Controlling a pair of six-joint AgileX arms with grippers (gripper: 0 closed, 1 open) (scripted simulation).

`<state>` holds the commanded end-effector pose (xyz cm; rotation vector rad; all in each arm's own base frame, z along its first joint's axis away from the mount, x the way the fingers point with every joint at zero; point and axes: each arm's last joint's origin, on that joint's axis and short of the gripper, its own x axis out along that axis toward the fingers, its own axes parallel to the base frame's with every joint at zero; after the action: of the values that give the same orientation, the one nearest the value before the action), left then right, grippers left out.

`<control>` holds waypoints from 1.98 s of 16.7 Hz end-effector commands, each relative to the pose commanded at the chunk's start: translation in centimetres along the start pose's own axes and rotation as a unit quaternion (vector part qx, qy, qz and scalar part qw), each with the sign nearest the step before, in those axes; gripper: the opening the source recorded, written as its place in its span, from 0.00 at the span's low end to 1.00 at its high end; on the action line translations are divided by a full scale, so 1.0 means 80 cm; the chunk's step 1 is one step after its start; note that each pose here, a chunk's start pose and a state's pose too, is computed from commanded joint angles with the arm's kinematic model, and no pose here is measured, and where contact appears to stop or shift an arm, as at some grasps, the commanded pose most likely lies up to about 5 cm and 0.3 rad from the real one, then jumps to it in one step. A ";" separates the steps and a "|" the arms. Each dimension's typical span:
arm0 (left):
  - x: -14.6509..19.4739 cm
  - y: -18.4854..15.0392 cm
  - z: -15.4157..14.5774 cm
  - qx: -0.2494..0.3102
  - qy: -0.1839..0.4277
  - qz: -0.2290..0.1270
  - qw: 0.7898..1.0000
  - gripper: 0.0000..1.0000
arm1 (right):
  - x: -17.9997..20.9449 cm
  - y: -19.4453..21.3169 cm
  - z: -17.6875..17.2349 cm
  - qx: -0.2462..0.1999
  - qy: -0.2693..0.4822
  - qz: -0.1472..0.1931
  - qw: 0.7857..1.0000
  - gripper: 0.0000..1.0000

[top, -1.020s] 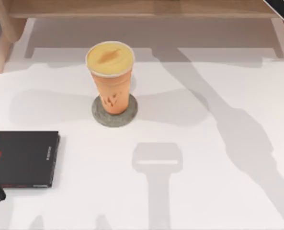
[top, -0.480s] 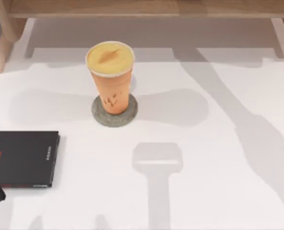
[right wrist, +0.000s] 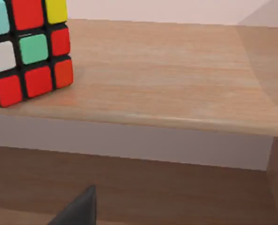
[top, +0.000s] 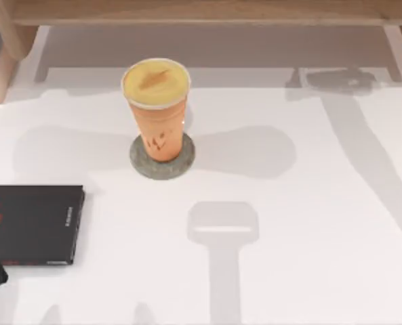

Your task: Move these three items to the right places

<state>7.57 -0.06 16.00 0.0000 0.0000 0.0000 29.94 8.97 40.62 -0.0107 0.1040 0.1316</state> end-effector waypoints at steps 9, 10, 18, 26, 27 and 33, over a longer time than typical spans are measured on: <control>0.000 0.000 0.000 0.000 0.000 0.000 1.000 1.00 | -0.207 -0.070 -0.237 0.004 -0.009 -0.029 1.000 1.00; 0.000 0.000 0.000 0.000 0.000 0.000 1.000 1.00 | -0.213 -0.072 -0.259 0.004 -0.017 -0.035 0.999 1.00; 0.000 0.000 0.000 0.000 0.000 0.000 1.000 1.00 | -0.222 -0.080 -0.333 0.005 -0.052 -0.066 0.996 1.00; 0.005 0.001 0.024 -0.004 0.037 0.000 0.999 1.00 | -0.222 -0.080 -0.333 0.005 -0.052 -0.066 0.996 1.00; 0.003 0.002 0.042 -0.005 0.017 -0.003 1.000 1.00 | -0.222 -0.080 -0.333 0.005 -0.052 -0.066 0.996 1.00; 0.033 0.009 0.191 0.000 -0.097 -0.016 0.995 1.00 | -0.222 -0.080 -0.333 0.005 -0.052 -0.066 0.996 1.00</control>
<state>10.17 0.66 31.30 0.0006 -0.1946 -0.0327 10.57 -0.12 16.00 0.0000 0.0000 0.0000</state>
